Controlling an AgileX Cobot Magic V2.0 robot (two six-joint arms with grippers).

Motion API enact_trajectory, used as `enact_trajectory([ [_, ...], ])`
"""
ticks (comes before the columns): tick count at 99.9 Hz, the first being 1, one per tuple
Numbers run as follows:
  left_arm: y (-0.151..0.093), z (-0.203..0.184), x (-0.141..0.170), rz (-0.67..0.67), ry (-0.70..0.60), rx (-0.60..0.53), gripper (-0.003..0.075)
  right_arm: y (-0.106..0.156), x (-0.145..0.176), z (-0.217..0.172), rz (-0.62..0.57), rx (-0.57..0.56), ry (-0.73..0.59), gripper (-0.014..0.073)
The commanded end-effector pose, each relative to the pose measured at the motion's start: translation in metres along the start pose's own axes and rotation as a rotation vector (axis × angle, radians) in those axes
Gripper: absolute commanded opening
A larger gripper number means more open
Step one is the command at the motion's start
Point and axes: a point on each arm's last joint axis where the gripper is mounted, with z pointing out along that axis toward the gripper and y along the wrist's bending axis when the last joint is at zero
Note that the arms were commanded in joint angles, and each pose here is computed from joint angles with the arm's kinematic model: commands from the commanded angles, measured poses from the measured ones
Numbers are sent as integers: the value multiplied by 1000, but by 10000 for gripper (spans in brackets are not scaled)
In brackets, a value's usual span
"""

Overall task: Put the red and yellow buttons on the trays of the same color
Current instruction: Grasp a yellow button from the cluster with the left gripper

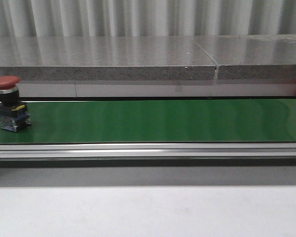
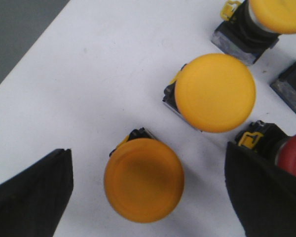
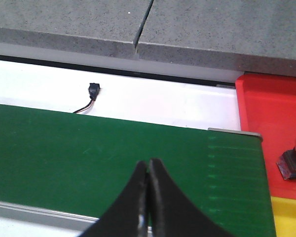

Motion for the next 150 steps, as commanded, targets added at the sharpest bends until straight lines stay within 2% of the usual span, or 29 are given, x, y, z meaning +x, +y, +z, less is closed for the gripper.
enact_trajectory([
  [1, 0, -15, -14, -17, -79, 10, 606, -1, -14, -5, -5, 19, -95, -69],
  [19, 0, -2, -12, -13, -44, 5, 596, -1, -14, -5, -5, 19, -95, -69],
  [28, -1, 0, -11, -13, -37, 4, 535, -1, -14, -5, -5, 19, -95, -69],
  [40, -1, 0, -11, -13, -40, 5, 368, -1, -14, -5, -5, 19, -95, -69],
  [51, -1, 0, -11, -13, -40, 5, 152, -1, -14, -5, -5, 19, -95, -69],
  [63, 0, -5, -11, -14, -36, 1, -22, -1, -14, -5, -5, 19, -95, -69],
  [82, 3, -29, -13, -23, -74, 4, -21, -1, -14, -5, -5, 19, -95, -69],
  [110, -4, -101, -13, -14, -246, 57, -21, -1, -14, -5, -5, 19, -95, -68],
  [131, -40, -151, 1, 127, -364, 155, -21, -1, -14, -5, -5, 19, -95, -68],
  [150, -82, -161, 21, 299, -333, 227, -21, -1, -14, -5, -5, 19, -95, -68],
])
